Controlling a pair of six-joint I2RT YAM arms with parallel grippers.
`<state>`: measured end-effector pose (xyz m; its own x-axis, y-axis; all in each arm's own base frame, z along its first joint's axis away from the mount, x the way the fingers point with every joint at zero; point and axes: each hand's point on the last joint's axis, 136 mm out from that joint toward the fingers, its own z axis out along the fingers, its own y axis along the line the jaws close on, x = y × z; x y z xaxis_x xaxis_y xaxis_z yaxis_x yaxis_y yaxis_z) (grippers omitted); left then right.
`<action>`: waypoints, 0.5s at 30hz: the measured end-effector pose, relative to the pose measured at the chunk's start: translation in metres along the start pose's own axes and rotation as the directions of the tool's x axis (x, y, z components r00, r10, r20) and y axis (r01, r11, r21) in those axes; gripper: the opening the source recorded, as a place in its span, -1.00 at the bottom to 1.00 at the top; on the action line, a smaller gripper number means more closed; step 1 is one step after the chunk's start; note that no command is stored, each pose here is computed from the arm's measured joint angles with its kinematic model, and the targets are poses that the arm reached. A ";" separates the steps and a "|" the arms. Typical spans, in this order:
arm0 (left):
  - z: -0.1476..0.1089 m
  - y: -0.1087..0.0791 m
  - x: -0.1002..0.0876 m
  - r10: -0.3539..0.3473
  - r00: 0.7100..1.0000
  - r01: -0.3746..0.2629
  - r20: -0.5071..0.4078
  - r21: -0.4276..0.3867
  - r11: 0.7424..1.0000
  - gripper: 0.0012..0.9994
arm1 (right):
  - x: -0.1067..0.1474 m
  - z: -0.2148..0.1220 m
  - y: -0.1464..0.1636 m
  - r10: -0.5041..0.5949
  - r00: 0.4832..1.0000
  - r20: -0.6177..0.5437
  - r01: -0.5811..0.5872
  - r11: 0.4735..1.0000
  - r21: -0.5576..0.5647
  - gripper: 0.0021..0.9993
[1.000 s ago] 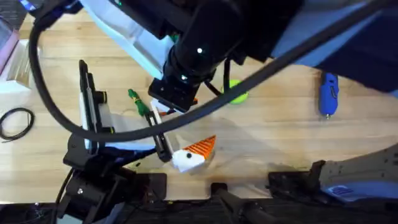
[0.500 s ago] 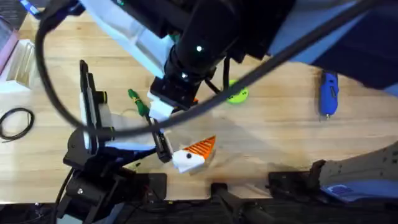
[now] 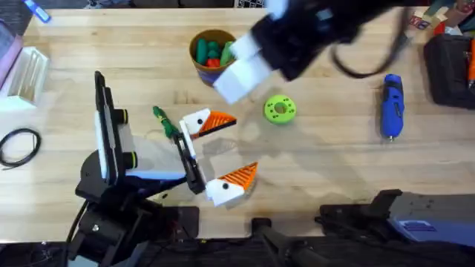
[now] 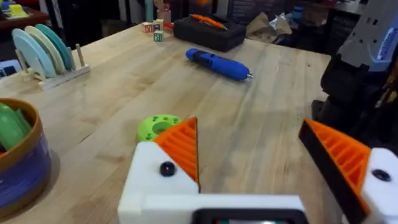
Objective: Pick up the gripper from the table and insert it into the empty holder that is missing its gripper. Then pick up a screw, insert it into the mounting hole, and use the screwdriver to tighten it. Finally, clean up the table by picking up the vegetable and placing it into the bucket.
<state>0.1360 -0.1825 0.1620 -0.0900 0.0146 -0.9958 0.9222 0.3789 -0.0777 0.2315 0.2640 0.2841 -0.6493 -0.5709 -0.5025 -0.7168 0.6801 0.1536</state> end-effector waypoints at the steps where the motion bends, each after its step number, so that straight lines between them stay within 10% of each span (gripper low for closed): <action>1: 0.000 0.000 0.000 0.000 1.000 0.000 0.000 0.000 1.000 0.97 | 0.002 -0.005 -0.002 0.011 1.000 0.005 -0.011 1.000 -0.005 0.95; 15: 0.000 0.000 0.000 0.000 1.000 0.000 0.000 0.000 1.000 0.98 | 0.095 -0.029 0.016 0.094 0.988 0.123 -0.066 0.974 -0.218 0.95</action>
<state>0.1360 -0.1826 0.1621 -0.0896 0.0145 -0.9959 0.9222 0.3789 -0.0774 0.1512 0.2078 0.2636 -0.6777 -0.4434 -0.5866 -0.7109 0.5991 0.3684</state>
